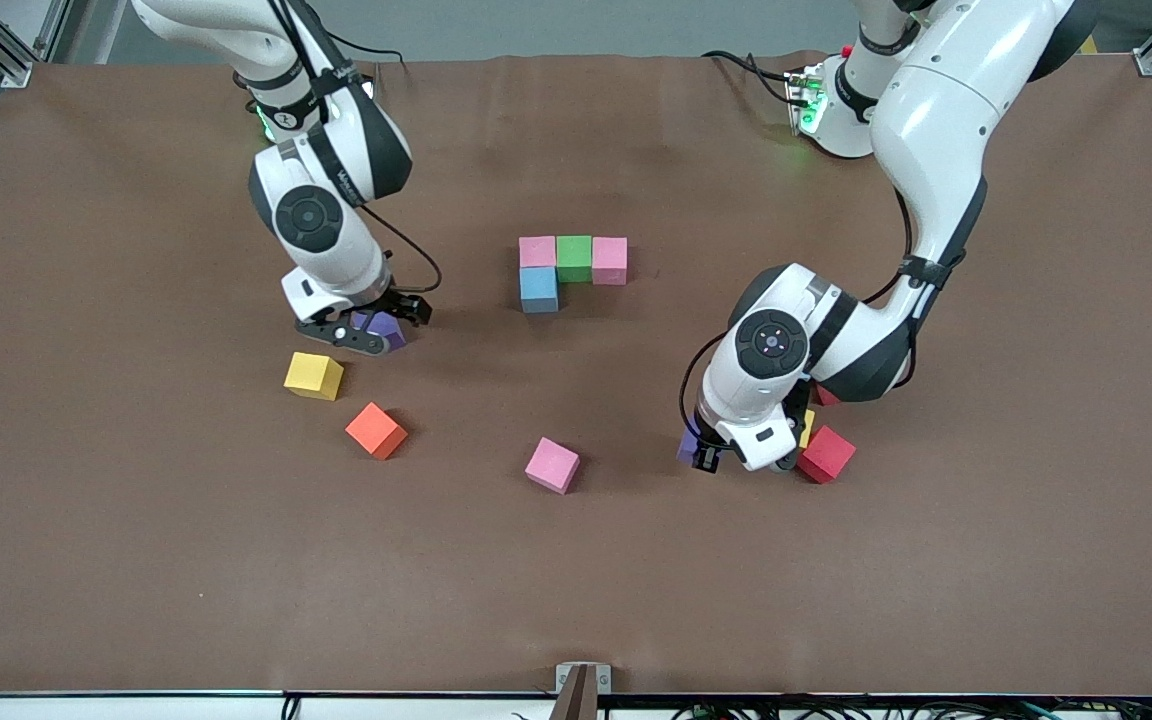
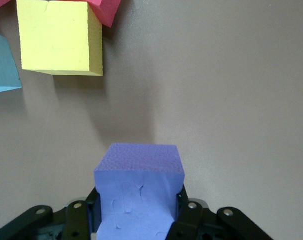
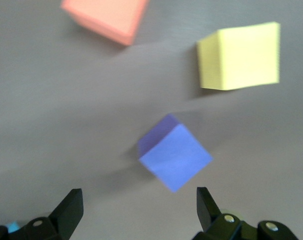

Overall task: Arrange 11 blocks into digit 3
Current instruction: 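Move the right gripper to the purple cube beside the yellow cube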

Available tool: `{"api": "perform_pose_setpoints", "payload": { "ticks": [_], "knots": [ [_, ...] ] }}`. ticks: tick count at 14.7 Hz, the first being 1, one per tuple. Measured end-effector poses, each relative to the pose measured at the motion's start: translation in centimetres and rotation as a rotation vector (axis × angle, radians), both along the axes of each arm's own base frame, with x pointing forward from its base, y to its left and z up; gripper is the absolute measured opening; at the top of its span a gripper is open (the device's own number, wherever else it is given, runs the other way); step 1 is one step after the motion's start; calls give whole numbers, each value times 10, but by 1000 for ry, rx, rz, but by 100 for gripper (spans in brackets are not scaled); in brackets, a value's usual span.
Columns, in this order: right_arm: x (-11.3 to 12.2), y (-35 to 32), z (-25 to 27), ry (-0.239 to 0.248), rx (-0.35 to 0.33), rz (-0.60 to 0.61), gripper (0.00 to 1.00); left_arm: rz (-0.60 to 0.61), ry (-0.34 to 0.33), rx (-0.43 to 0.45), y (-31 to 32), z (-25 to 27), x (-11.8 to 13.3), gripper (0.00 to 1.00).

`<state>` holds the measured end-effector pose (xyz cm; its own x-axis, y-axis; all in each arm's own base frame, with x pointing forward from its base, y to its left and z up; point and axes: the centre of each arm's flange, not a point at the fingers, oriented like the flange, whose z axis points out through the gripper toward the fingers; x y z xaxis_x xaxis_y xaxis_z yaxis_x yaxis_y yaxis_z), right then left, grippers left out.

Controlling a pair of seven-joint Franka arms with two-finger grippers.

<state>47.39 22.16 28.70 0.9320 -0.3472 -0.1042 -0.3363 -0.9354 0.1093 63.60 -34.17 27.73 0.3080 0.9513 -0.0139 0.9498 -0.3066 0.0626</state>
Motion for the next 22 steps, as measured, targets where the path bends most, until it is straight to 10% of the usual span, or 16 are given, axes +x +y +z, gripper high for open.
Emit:
{"api": "perform_pose_setpoints", "payload": {
  "ticks": [6,12,22],
  "knots": [
    [5,-44,-4,7,-51,-354,100,-1,0,0,-1,0,0,56],
    [-5,-63,-31,-85,-37,-733,100,-1,0,0,-1,0,0,56],
    [-21,-45,-69,-110,-8,-790,100,-2,0,0,-1,0,-1,56]
  ]
}}
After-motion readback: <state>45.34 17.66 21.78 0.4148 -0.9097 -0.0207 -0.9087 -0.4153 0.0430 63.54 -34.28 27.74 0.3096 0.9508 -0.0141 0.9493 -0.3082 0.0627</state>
